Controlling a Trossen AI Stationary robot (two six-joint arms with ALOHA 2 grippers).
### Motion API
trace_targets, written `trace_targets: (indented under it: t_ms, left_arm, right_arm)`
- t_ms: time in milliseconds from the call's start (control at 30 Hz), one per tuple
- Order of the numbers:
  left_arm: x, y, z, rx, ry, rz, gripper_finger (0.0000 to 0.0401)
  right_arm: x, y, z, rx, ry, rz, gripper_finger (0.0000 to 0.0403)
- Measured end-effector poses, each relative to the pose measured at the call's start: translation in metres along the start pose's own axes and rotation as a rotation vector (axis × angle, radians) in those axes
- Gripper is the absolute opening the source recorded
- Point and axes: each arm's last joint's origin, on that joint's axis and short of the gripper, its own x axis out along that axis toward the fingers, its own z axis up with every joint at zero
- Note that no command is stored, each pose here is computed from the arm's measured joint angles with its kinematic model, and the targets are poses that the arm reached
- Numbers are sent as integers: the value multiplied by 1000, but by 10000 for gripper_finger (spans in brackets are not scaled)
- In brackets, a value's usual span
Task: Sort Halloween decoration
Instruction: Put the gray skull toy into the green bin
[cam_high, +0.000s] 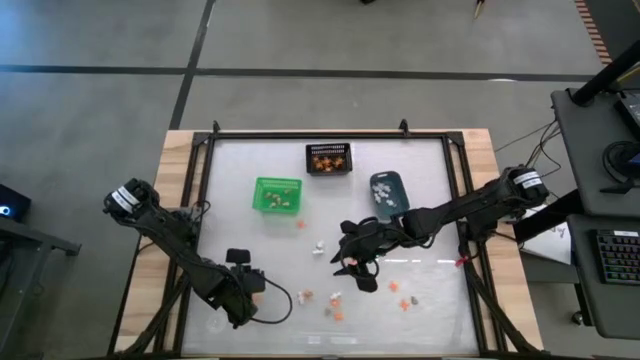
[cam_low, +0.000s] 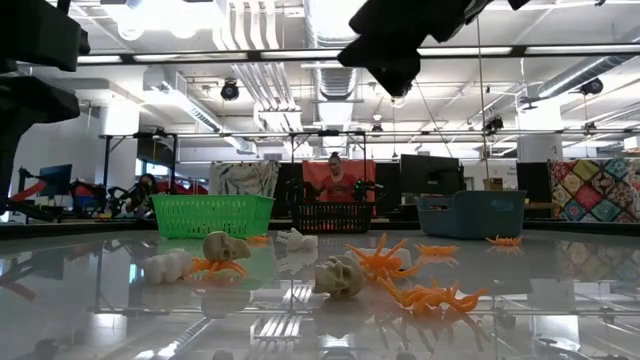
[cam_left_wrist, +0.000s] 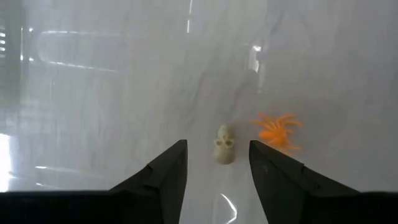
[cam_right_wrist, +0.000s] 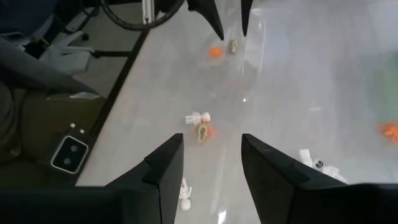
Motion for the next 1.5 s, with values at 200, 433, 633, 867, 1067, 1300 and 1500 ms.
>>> trace_targets:
  t_ms: [200,433,633,867,1067,1300,1500]
  left_arm:
    - [7,1,-4,2,-7,-7,149]
    - [16,1,-7,-8,-30,-39,140]
    - [21,2,-9,-11,-36,-51,128]
    - [26,3,-12,-21,-39,-77,107]
    - [26,2,-12,-22,-38,-82,67]
    - [22,4,-12,-23,-44,-87,32]
    - [17,6,-12,-25,-51,-93,23]
  right_arm:
    - [5,-1,-3,2,13,-3,149]
    - [5,-1,-3,2,9,-2,153]
    - [5,-1,-3,2,8,-2,145]
    - [5,-1,-2,1,0,0,143]
    - [5,-1,-2,0,-6,1,145]
    - [5,-1,-2,0,-6,2,137]
    - [5,-1,-2,0,-6,2,137]
